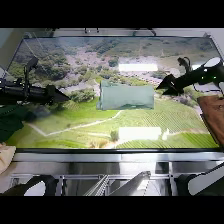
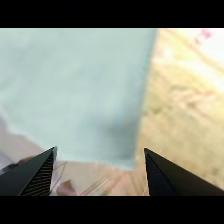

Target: Fold the shirts.

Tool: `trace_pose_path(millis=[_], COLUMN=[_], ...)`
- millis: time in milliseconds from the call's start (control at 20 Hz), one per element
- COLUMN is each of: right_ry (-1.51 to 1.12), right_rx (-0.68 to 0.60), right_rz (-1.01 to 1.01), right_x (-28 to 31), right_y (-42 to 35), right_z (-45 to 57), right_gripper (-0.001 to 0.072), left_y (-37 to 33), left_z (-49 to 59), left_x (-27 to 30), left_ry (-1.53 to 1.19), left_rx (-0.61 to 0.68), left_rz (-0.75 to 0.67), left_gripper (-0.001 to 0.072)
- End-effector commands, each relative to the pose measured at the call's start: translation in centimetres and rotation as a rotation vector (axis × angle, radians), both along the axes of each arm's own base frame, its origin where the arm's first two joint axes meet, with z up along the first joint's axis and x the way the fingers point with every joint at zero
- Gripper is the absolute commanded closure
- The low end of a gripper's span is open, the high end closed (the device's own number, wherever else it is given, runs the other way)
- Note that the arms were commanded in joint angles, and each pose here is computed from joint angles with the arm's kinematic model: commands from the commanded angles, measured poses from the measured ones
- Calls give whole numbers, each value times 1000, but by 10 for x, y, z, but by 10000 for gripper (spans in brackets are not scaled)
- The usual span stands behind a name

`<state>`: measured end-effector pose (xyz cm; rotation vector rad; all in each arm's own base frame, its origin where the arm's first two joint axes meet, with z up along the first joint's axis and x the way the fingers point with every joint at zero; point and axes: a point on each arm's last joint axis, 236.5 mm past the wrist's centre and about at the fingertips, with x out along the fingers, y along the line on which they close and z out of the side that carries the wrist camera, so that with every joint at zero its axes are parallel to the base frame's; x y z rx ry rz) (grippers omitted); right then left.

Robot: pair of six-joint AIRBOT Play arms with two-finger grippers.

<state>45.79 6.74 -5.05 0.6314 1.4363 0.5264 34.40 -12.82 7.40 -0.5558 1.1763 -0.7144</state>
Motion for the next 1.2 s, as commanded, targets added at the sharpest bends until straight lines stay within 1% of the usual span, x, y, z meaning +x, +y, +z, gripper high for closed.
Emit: trace_pose_path(millis=[0,250,350,400,450,500,600,650,750,800,900,1000,1050,1100,1150], right_ry=[47,64,74,82,81,61,35,9,-70,-118,-226,-261,-233,-179,-115], right_rx=[-4,131,156,161,172,194,257,269,256,241,171,127,99,43,-47], right_rz=[-36,-6,12,24,38,60,60,59,59,25,-183,-478,-606,-728,-825], right_x=[-4,-2,-3,-6,-7,-8,-4,-1,5,15,58,85,78,56,26], right_y=[1,58,79,88,97,107,119,121,115,103,44,-45,-89,-136,-179], right_z=[-43,-44,-48,-50,-50,-46,-25,-13,22,43,93,146,163,173,174], right_gripper=[95,96,97,117,319,588,673,690,691,692,692,692,692,692,692], left_y=[-1,-1,-1,-1,-1,-2,-2,-2,-2,-2,-2,-2,-2,-3,-4], left_z=[2,2,2,2,2,2,2,2,2,2,2,2,2,2,2], left_x=[1,1,1,1,0,-1,-2,-2,-2,-2,-2,-2,-4,-6,-9], left_ry=[-1,-2,-2,-1,1,3,5,5,5,5,5,5,9,10,7], left_rx=[-9,-9,-9,-9,-10,-10,-11,-10,-10,-11,-10,-10,-12,-13,-13], left_rz=[5,5,5,4,2,-1,-4,-4,-5,-4,-4,-5,-12,-24,-41], left_gripper=[684,684,683,684,683,683,683,684,684,683,683,683,683,683,683])
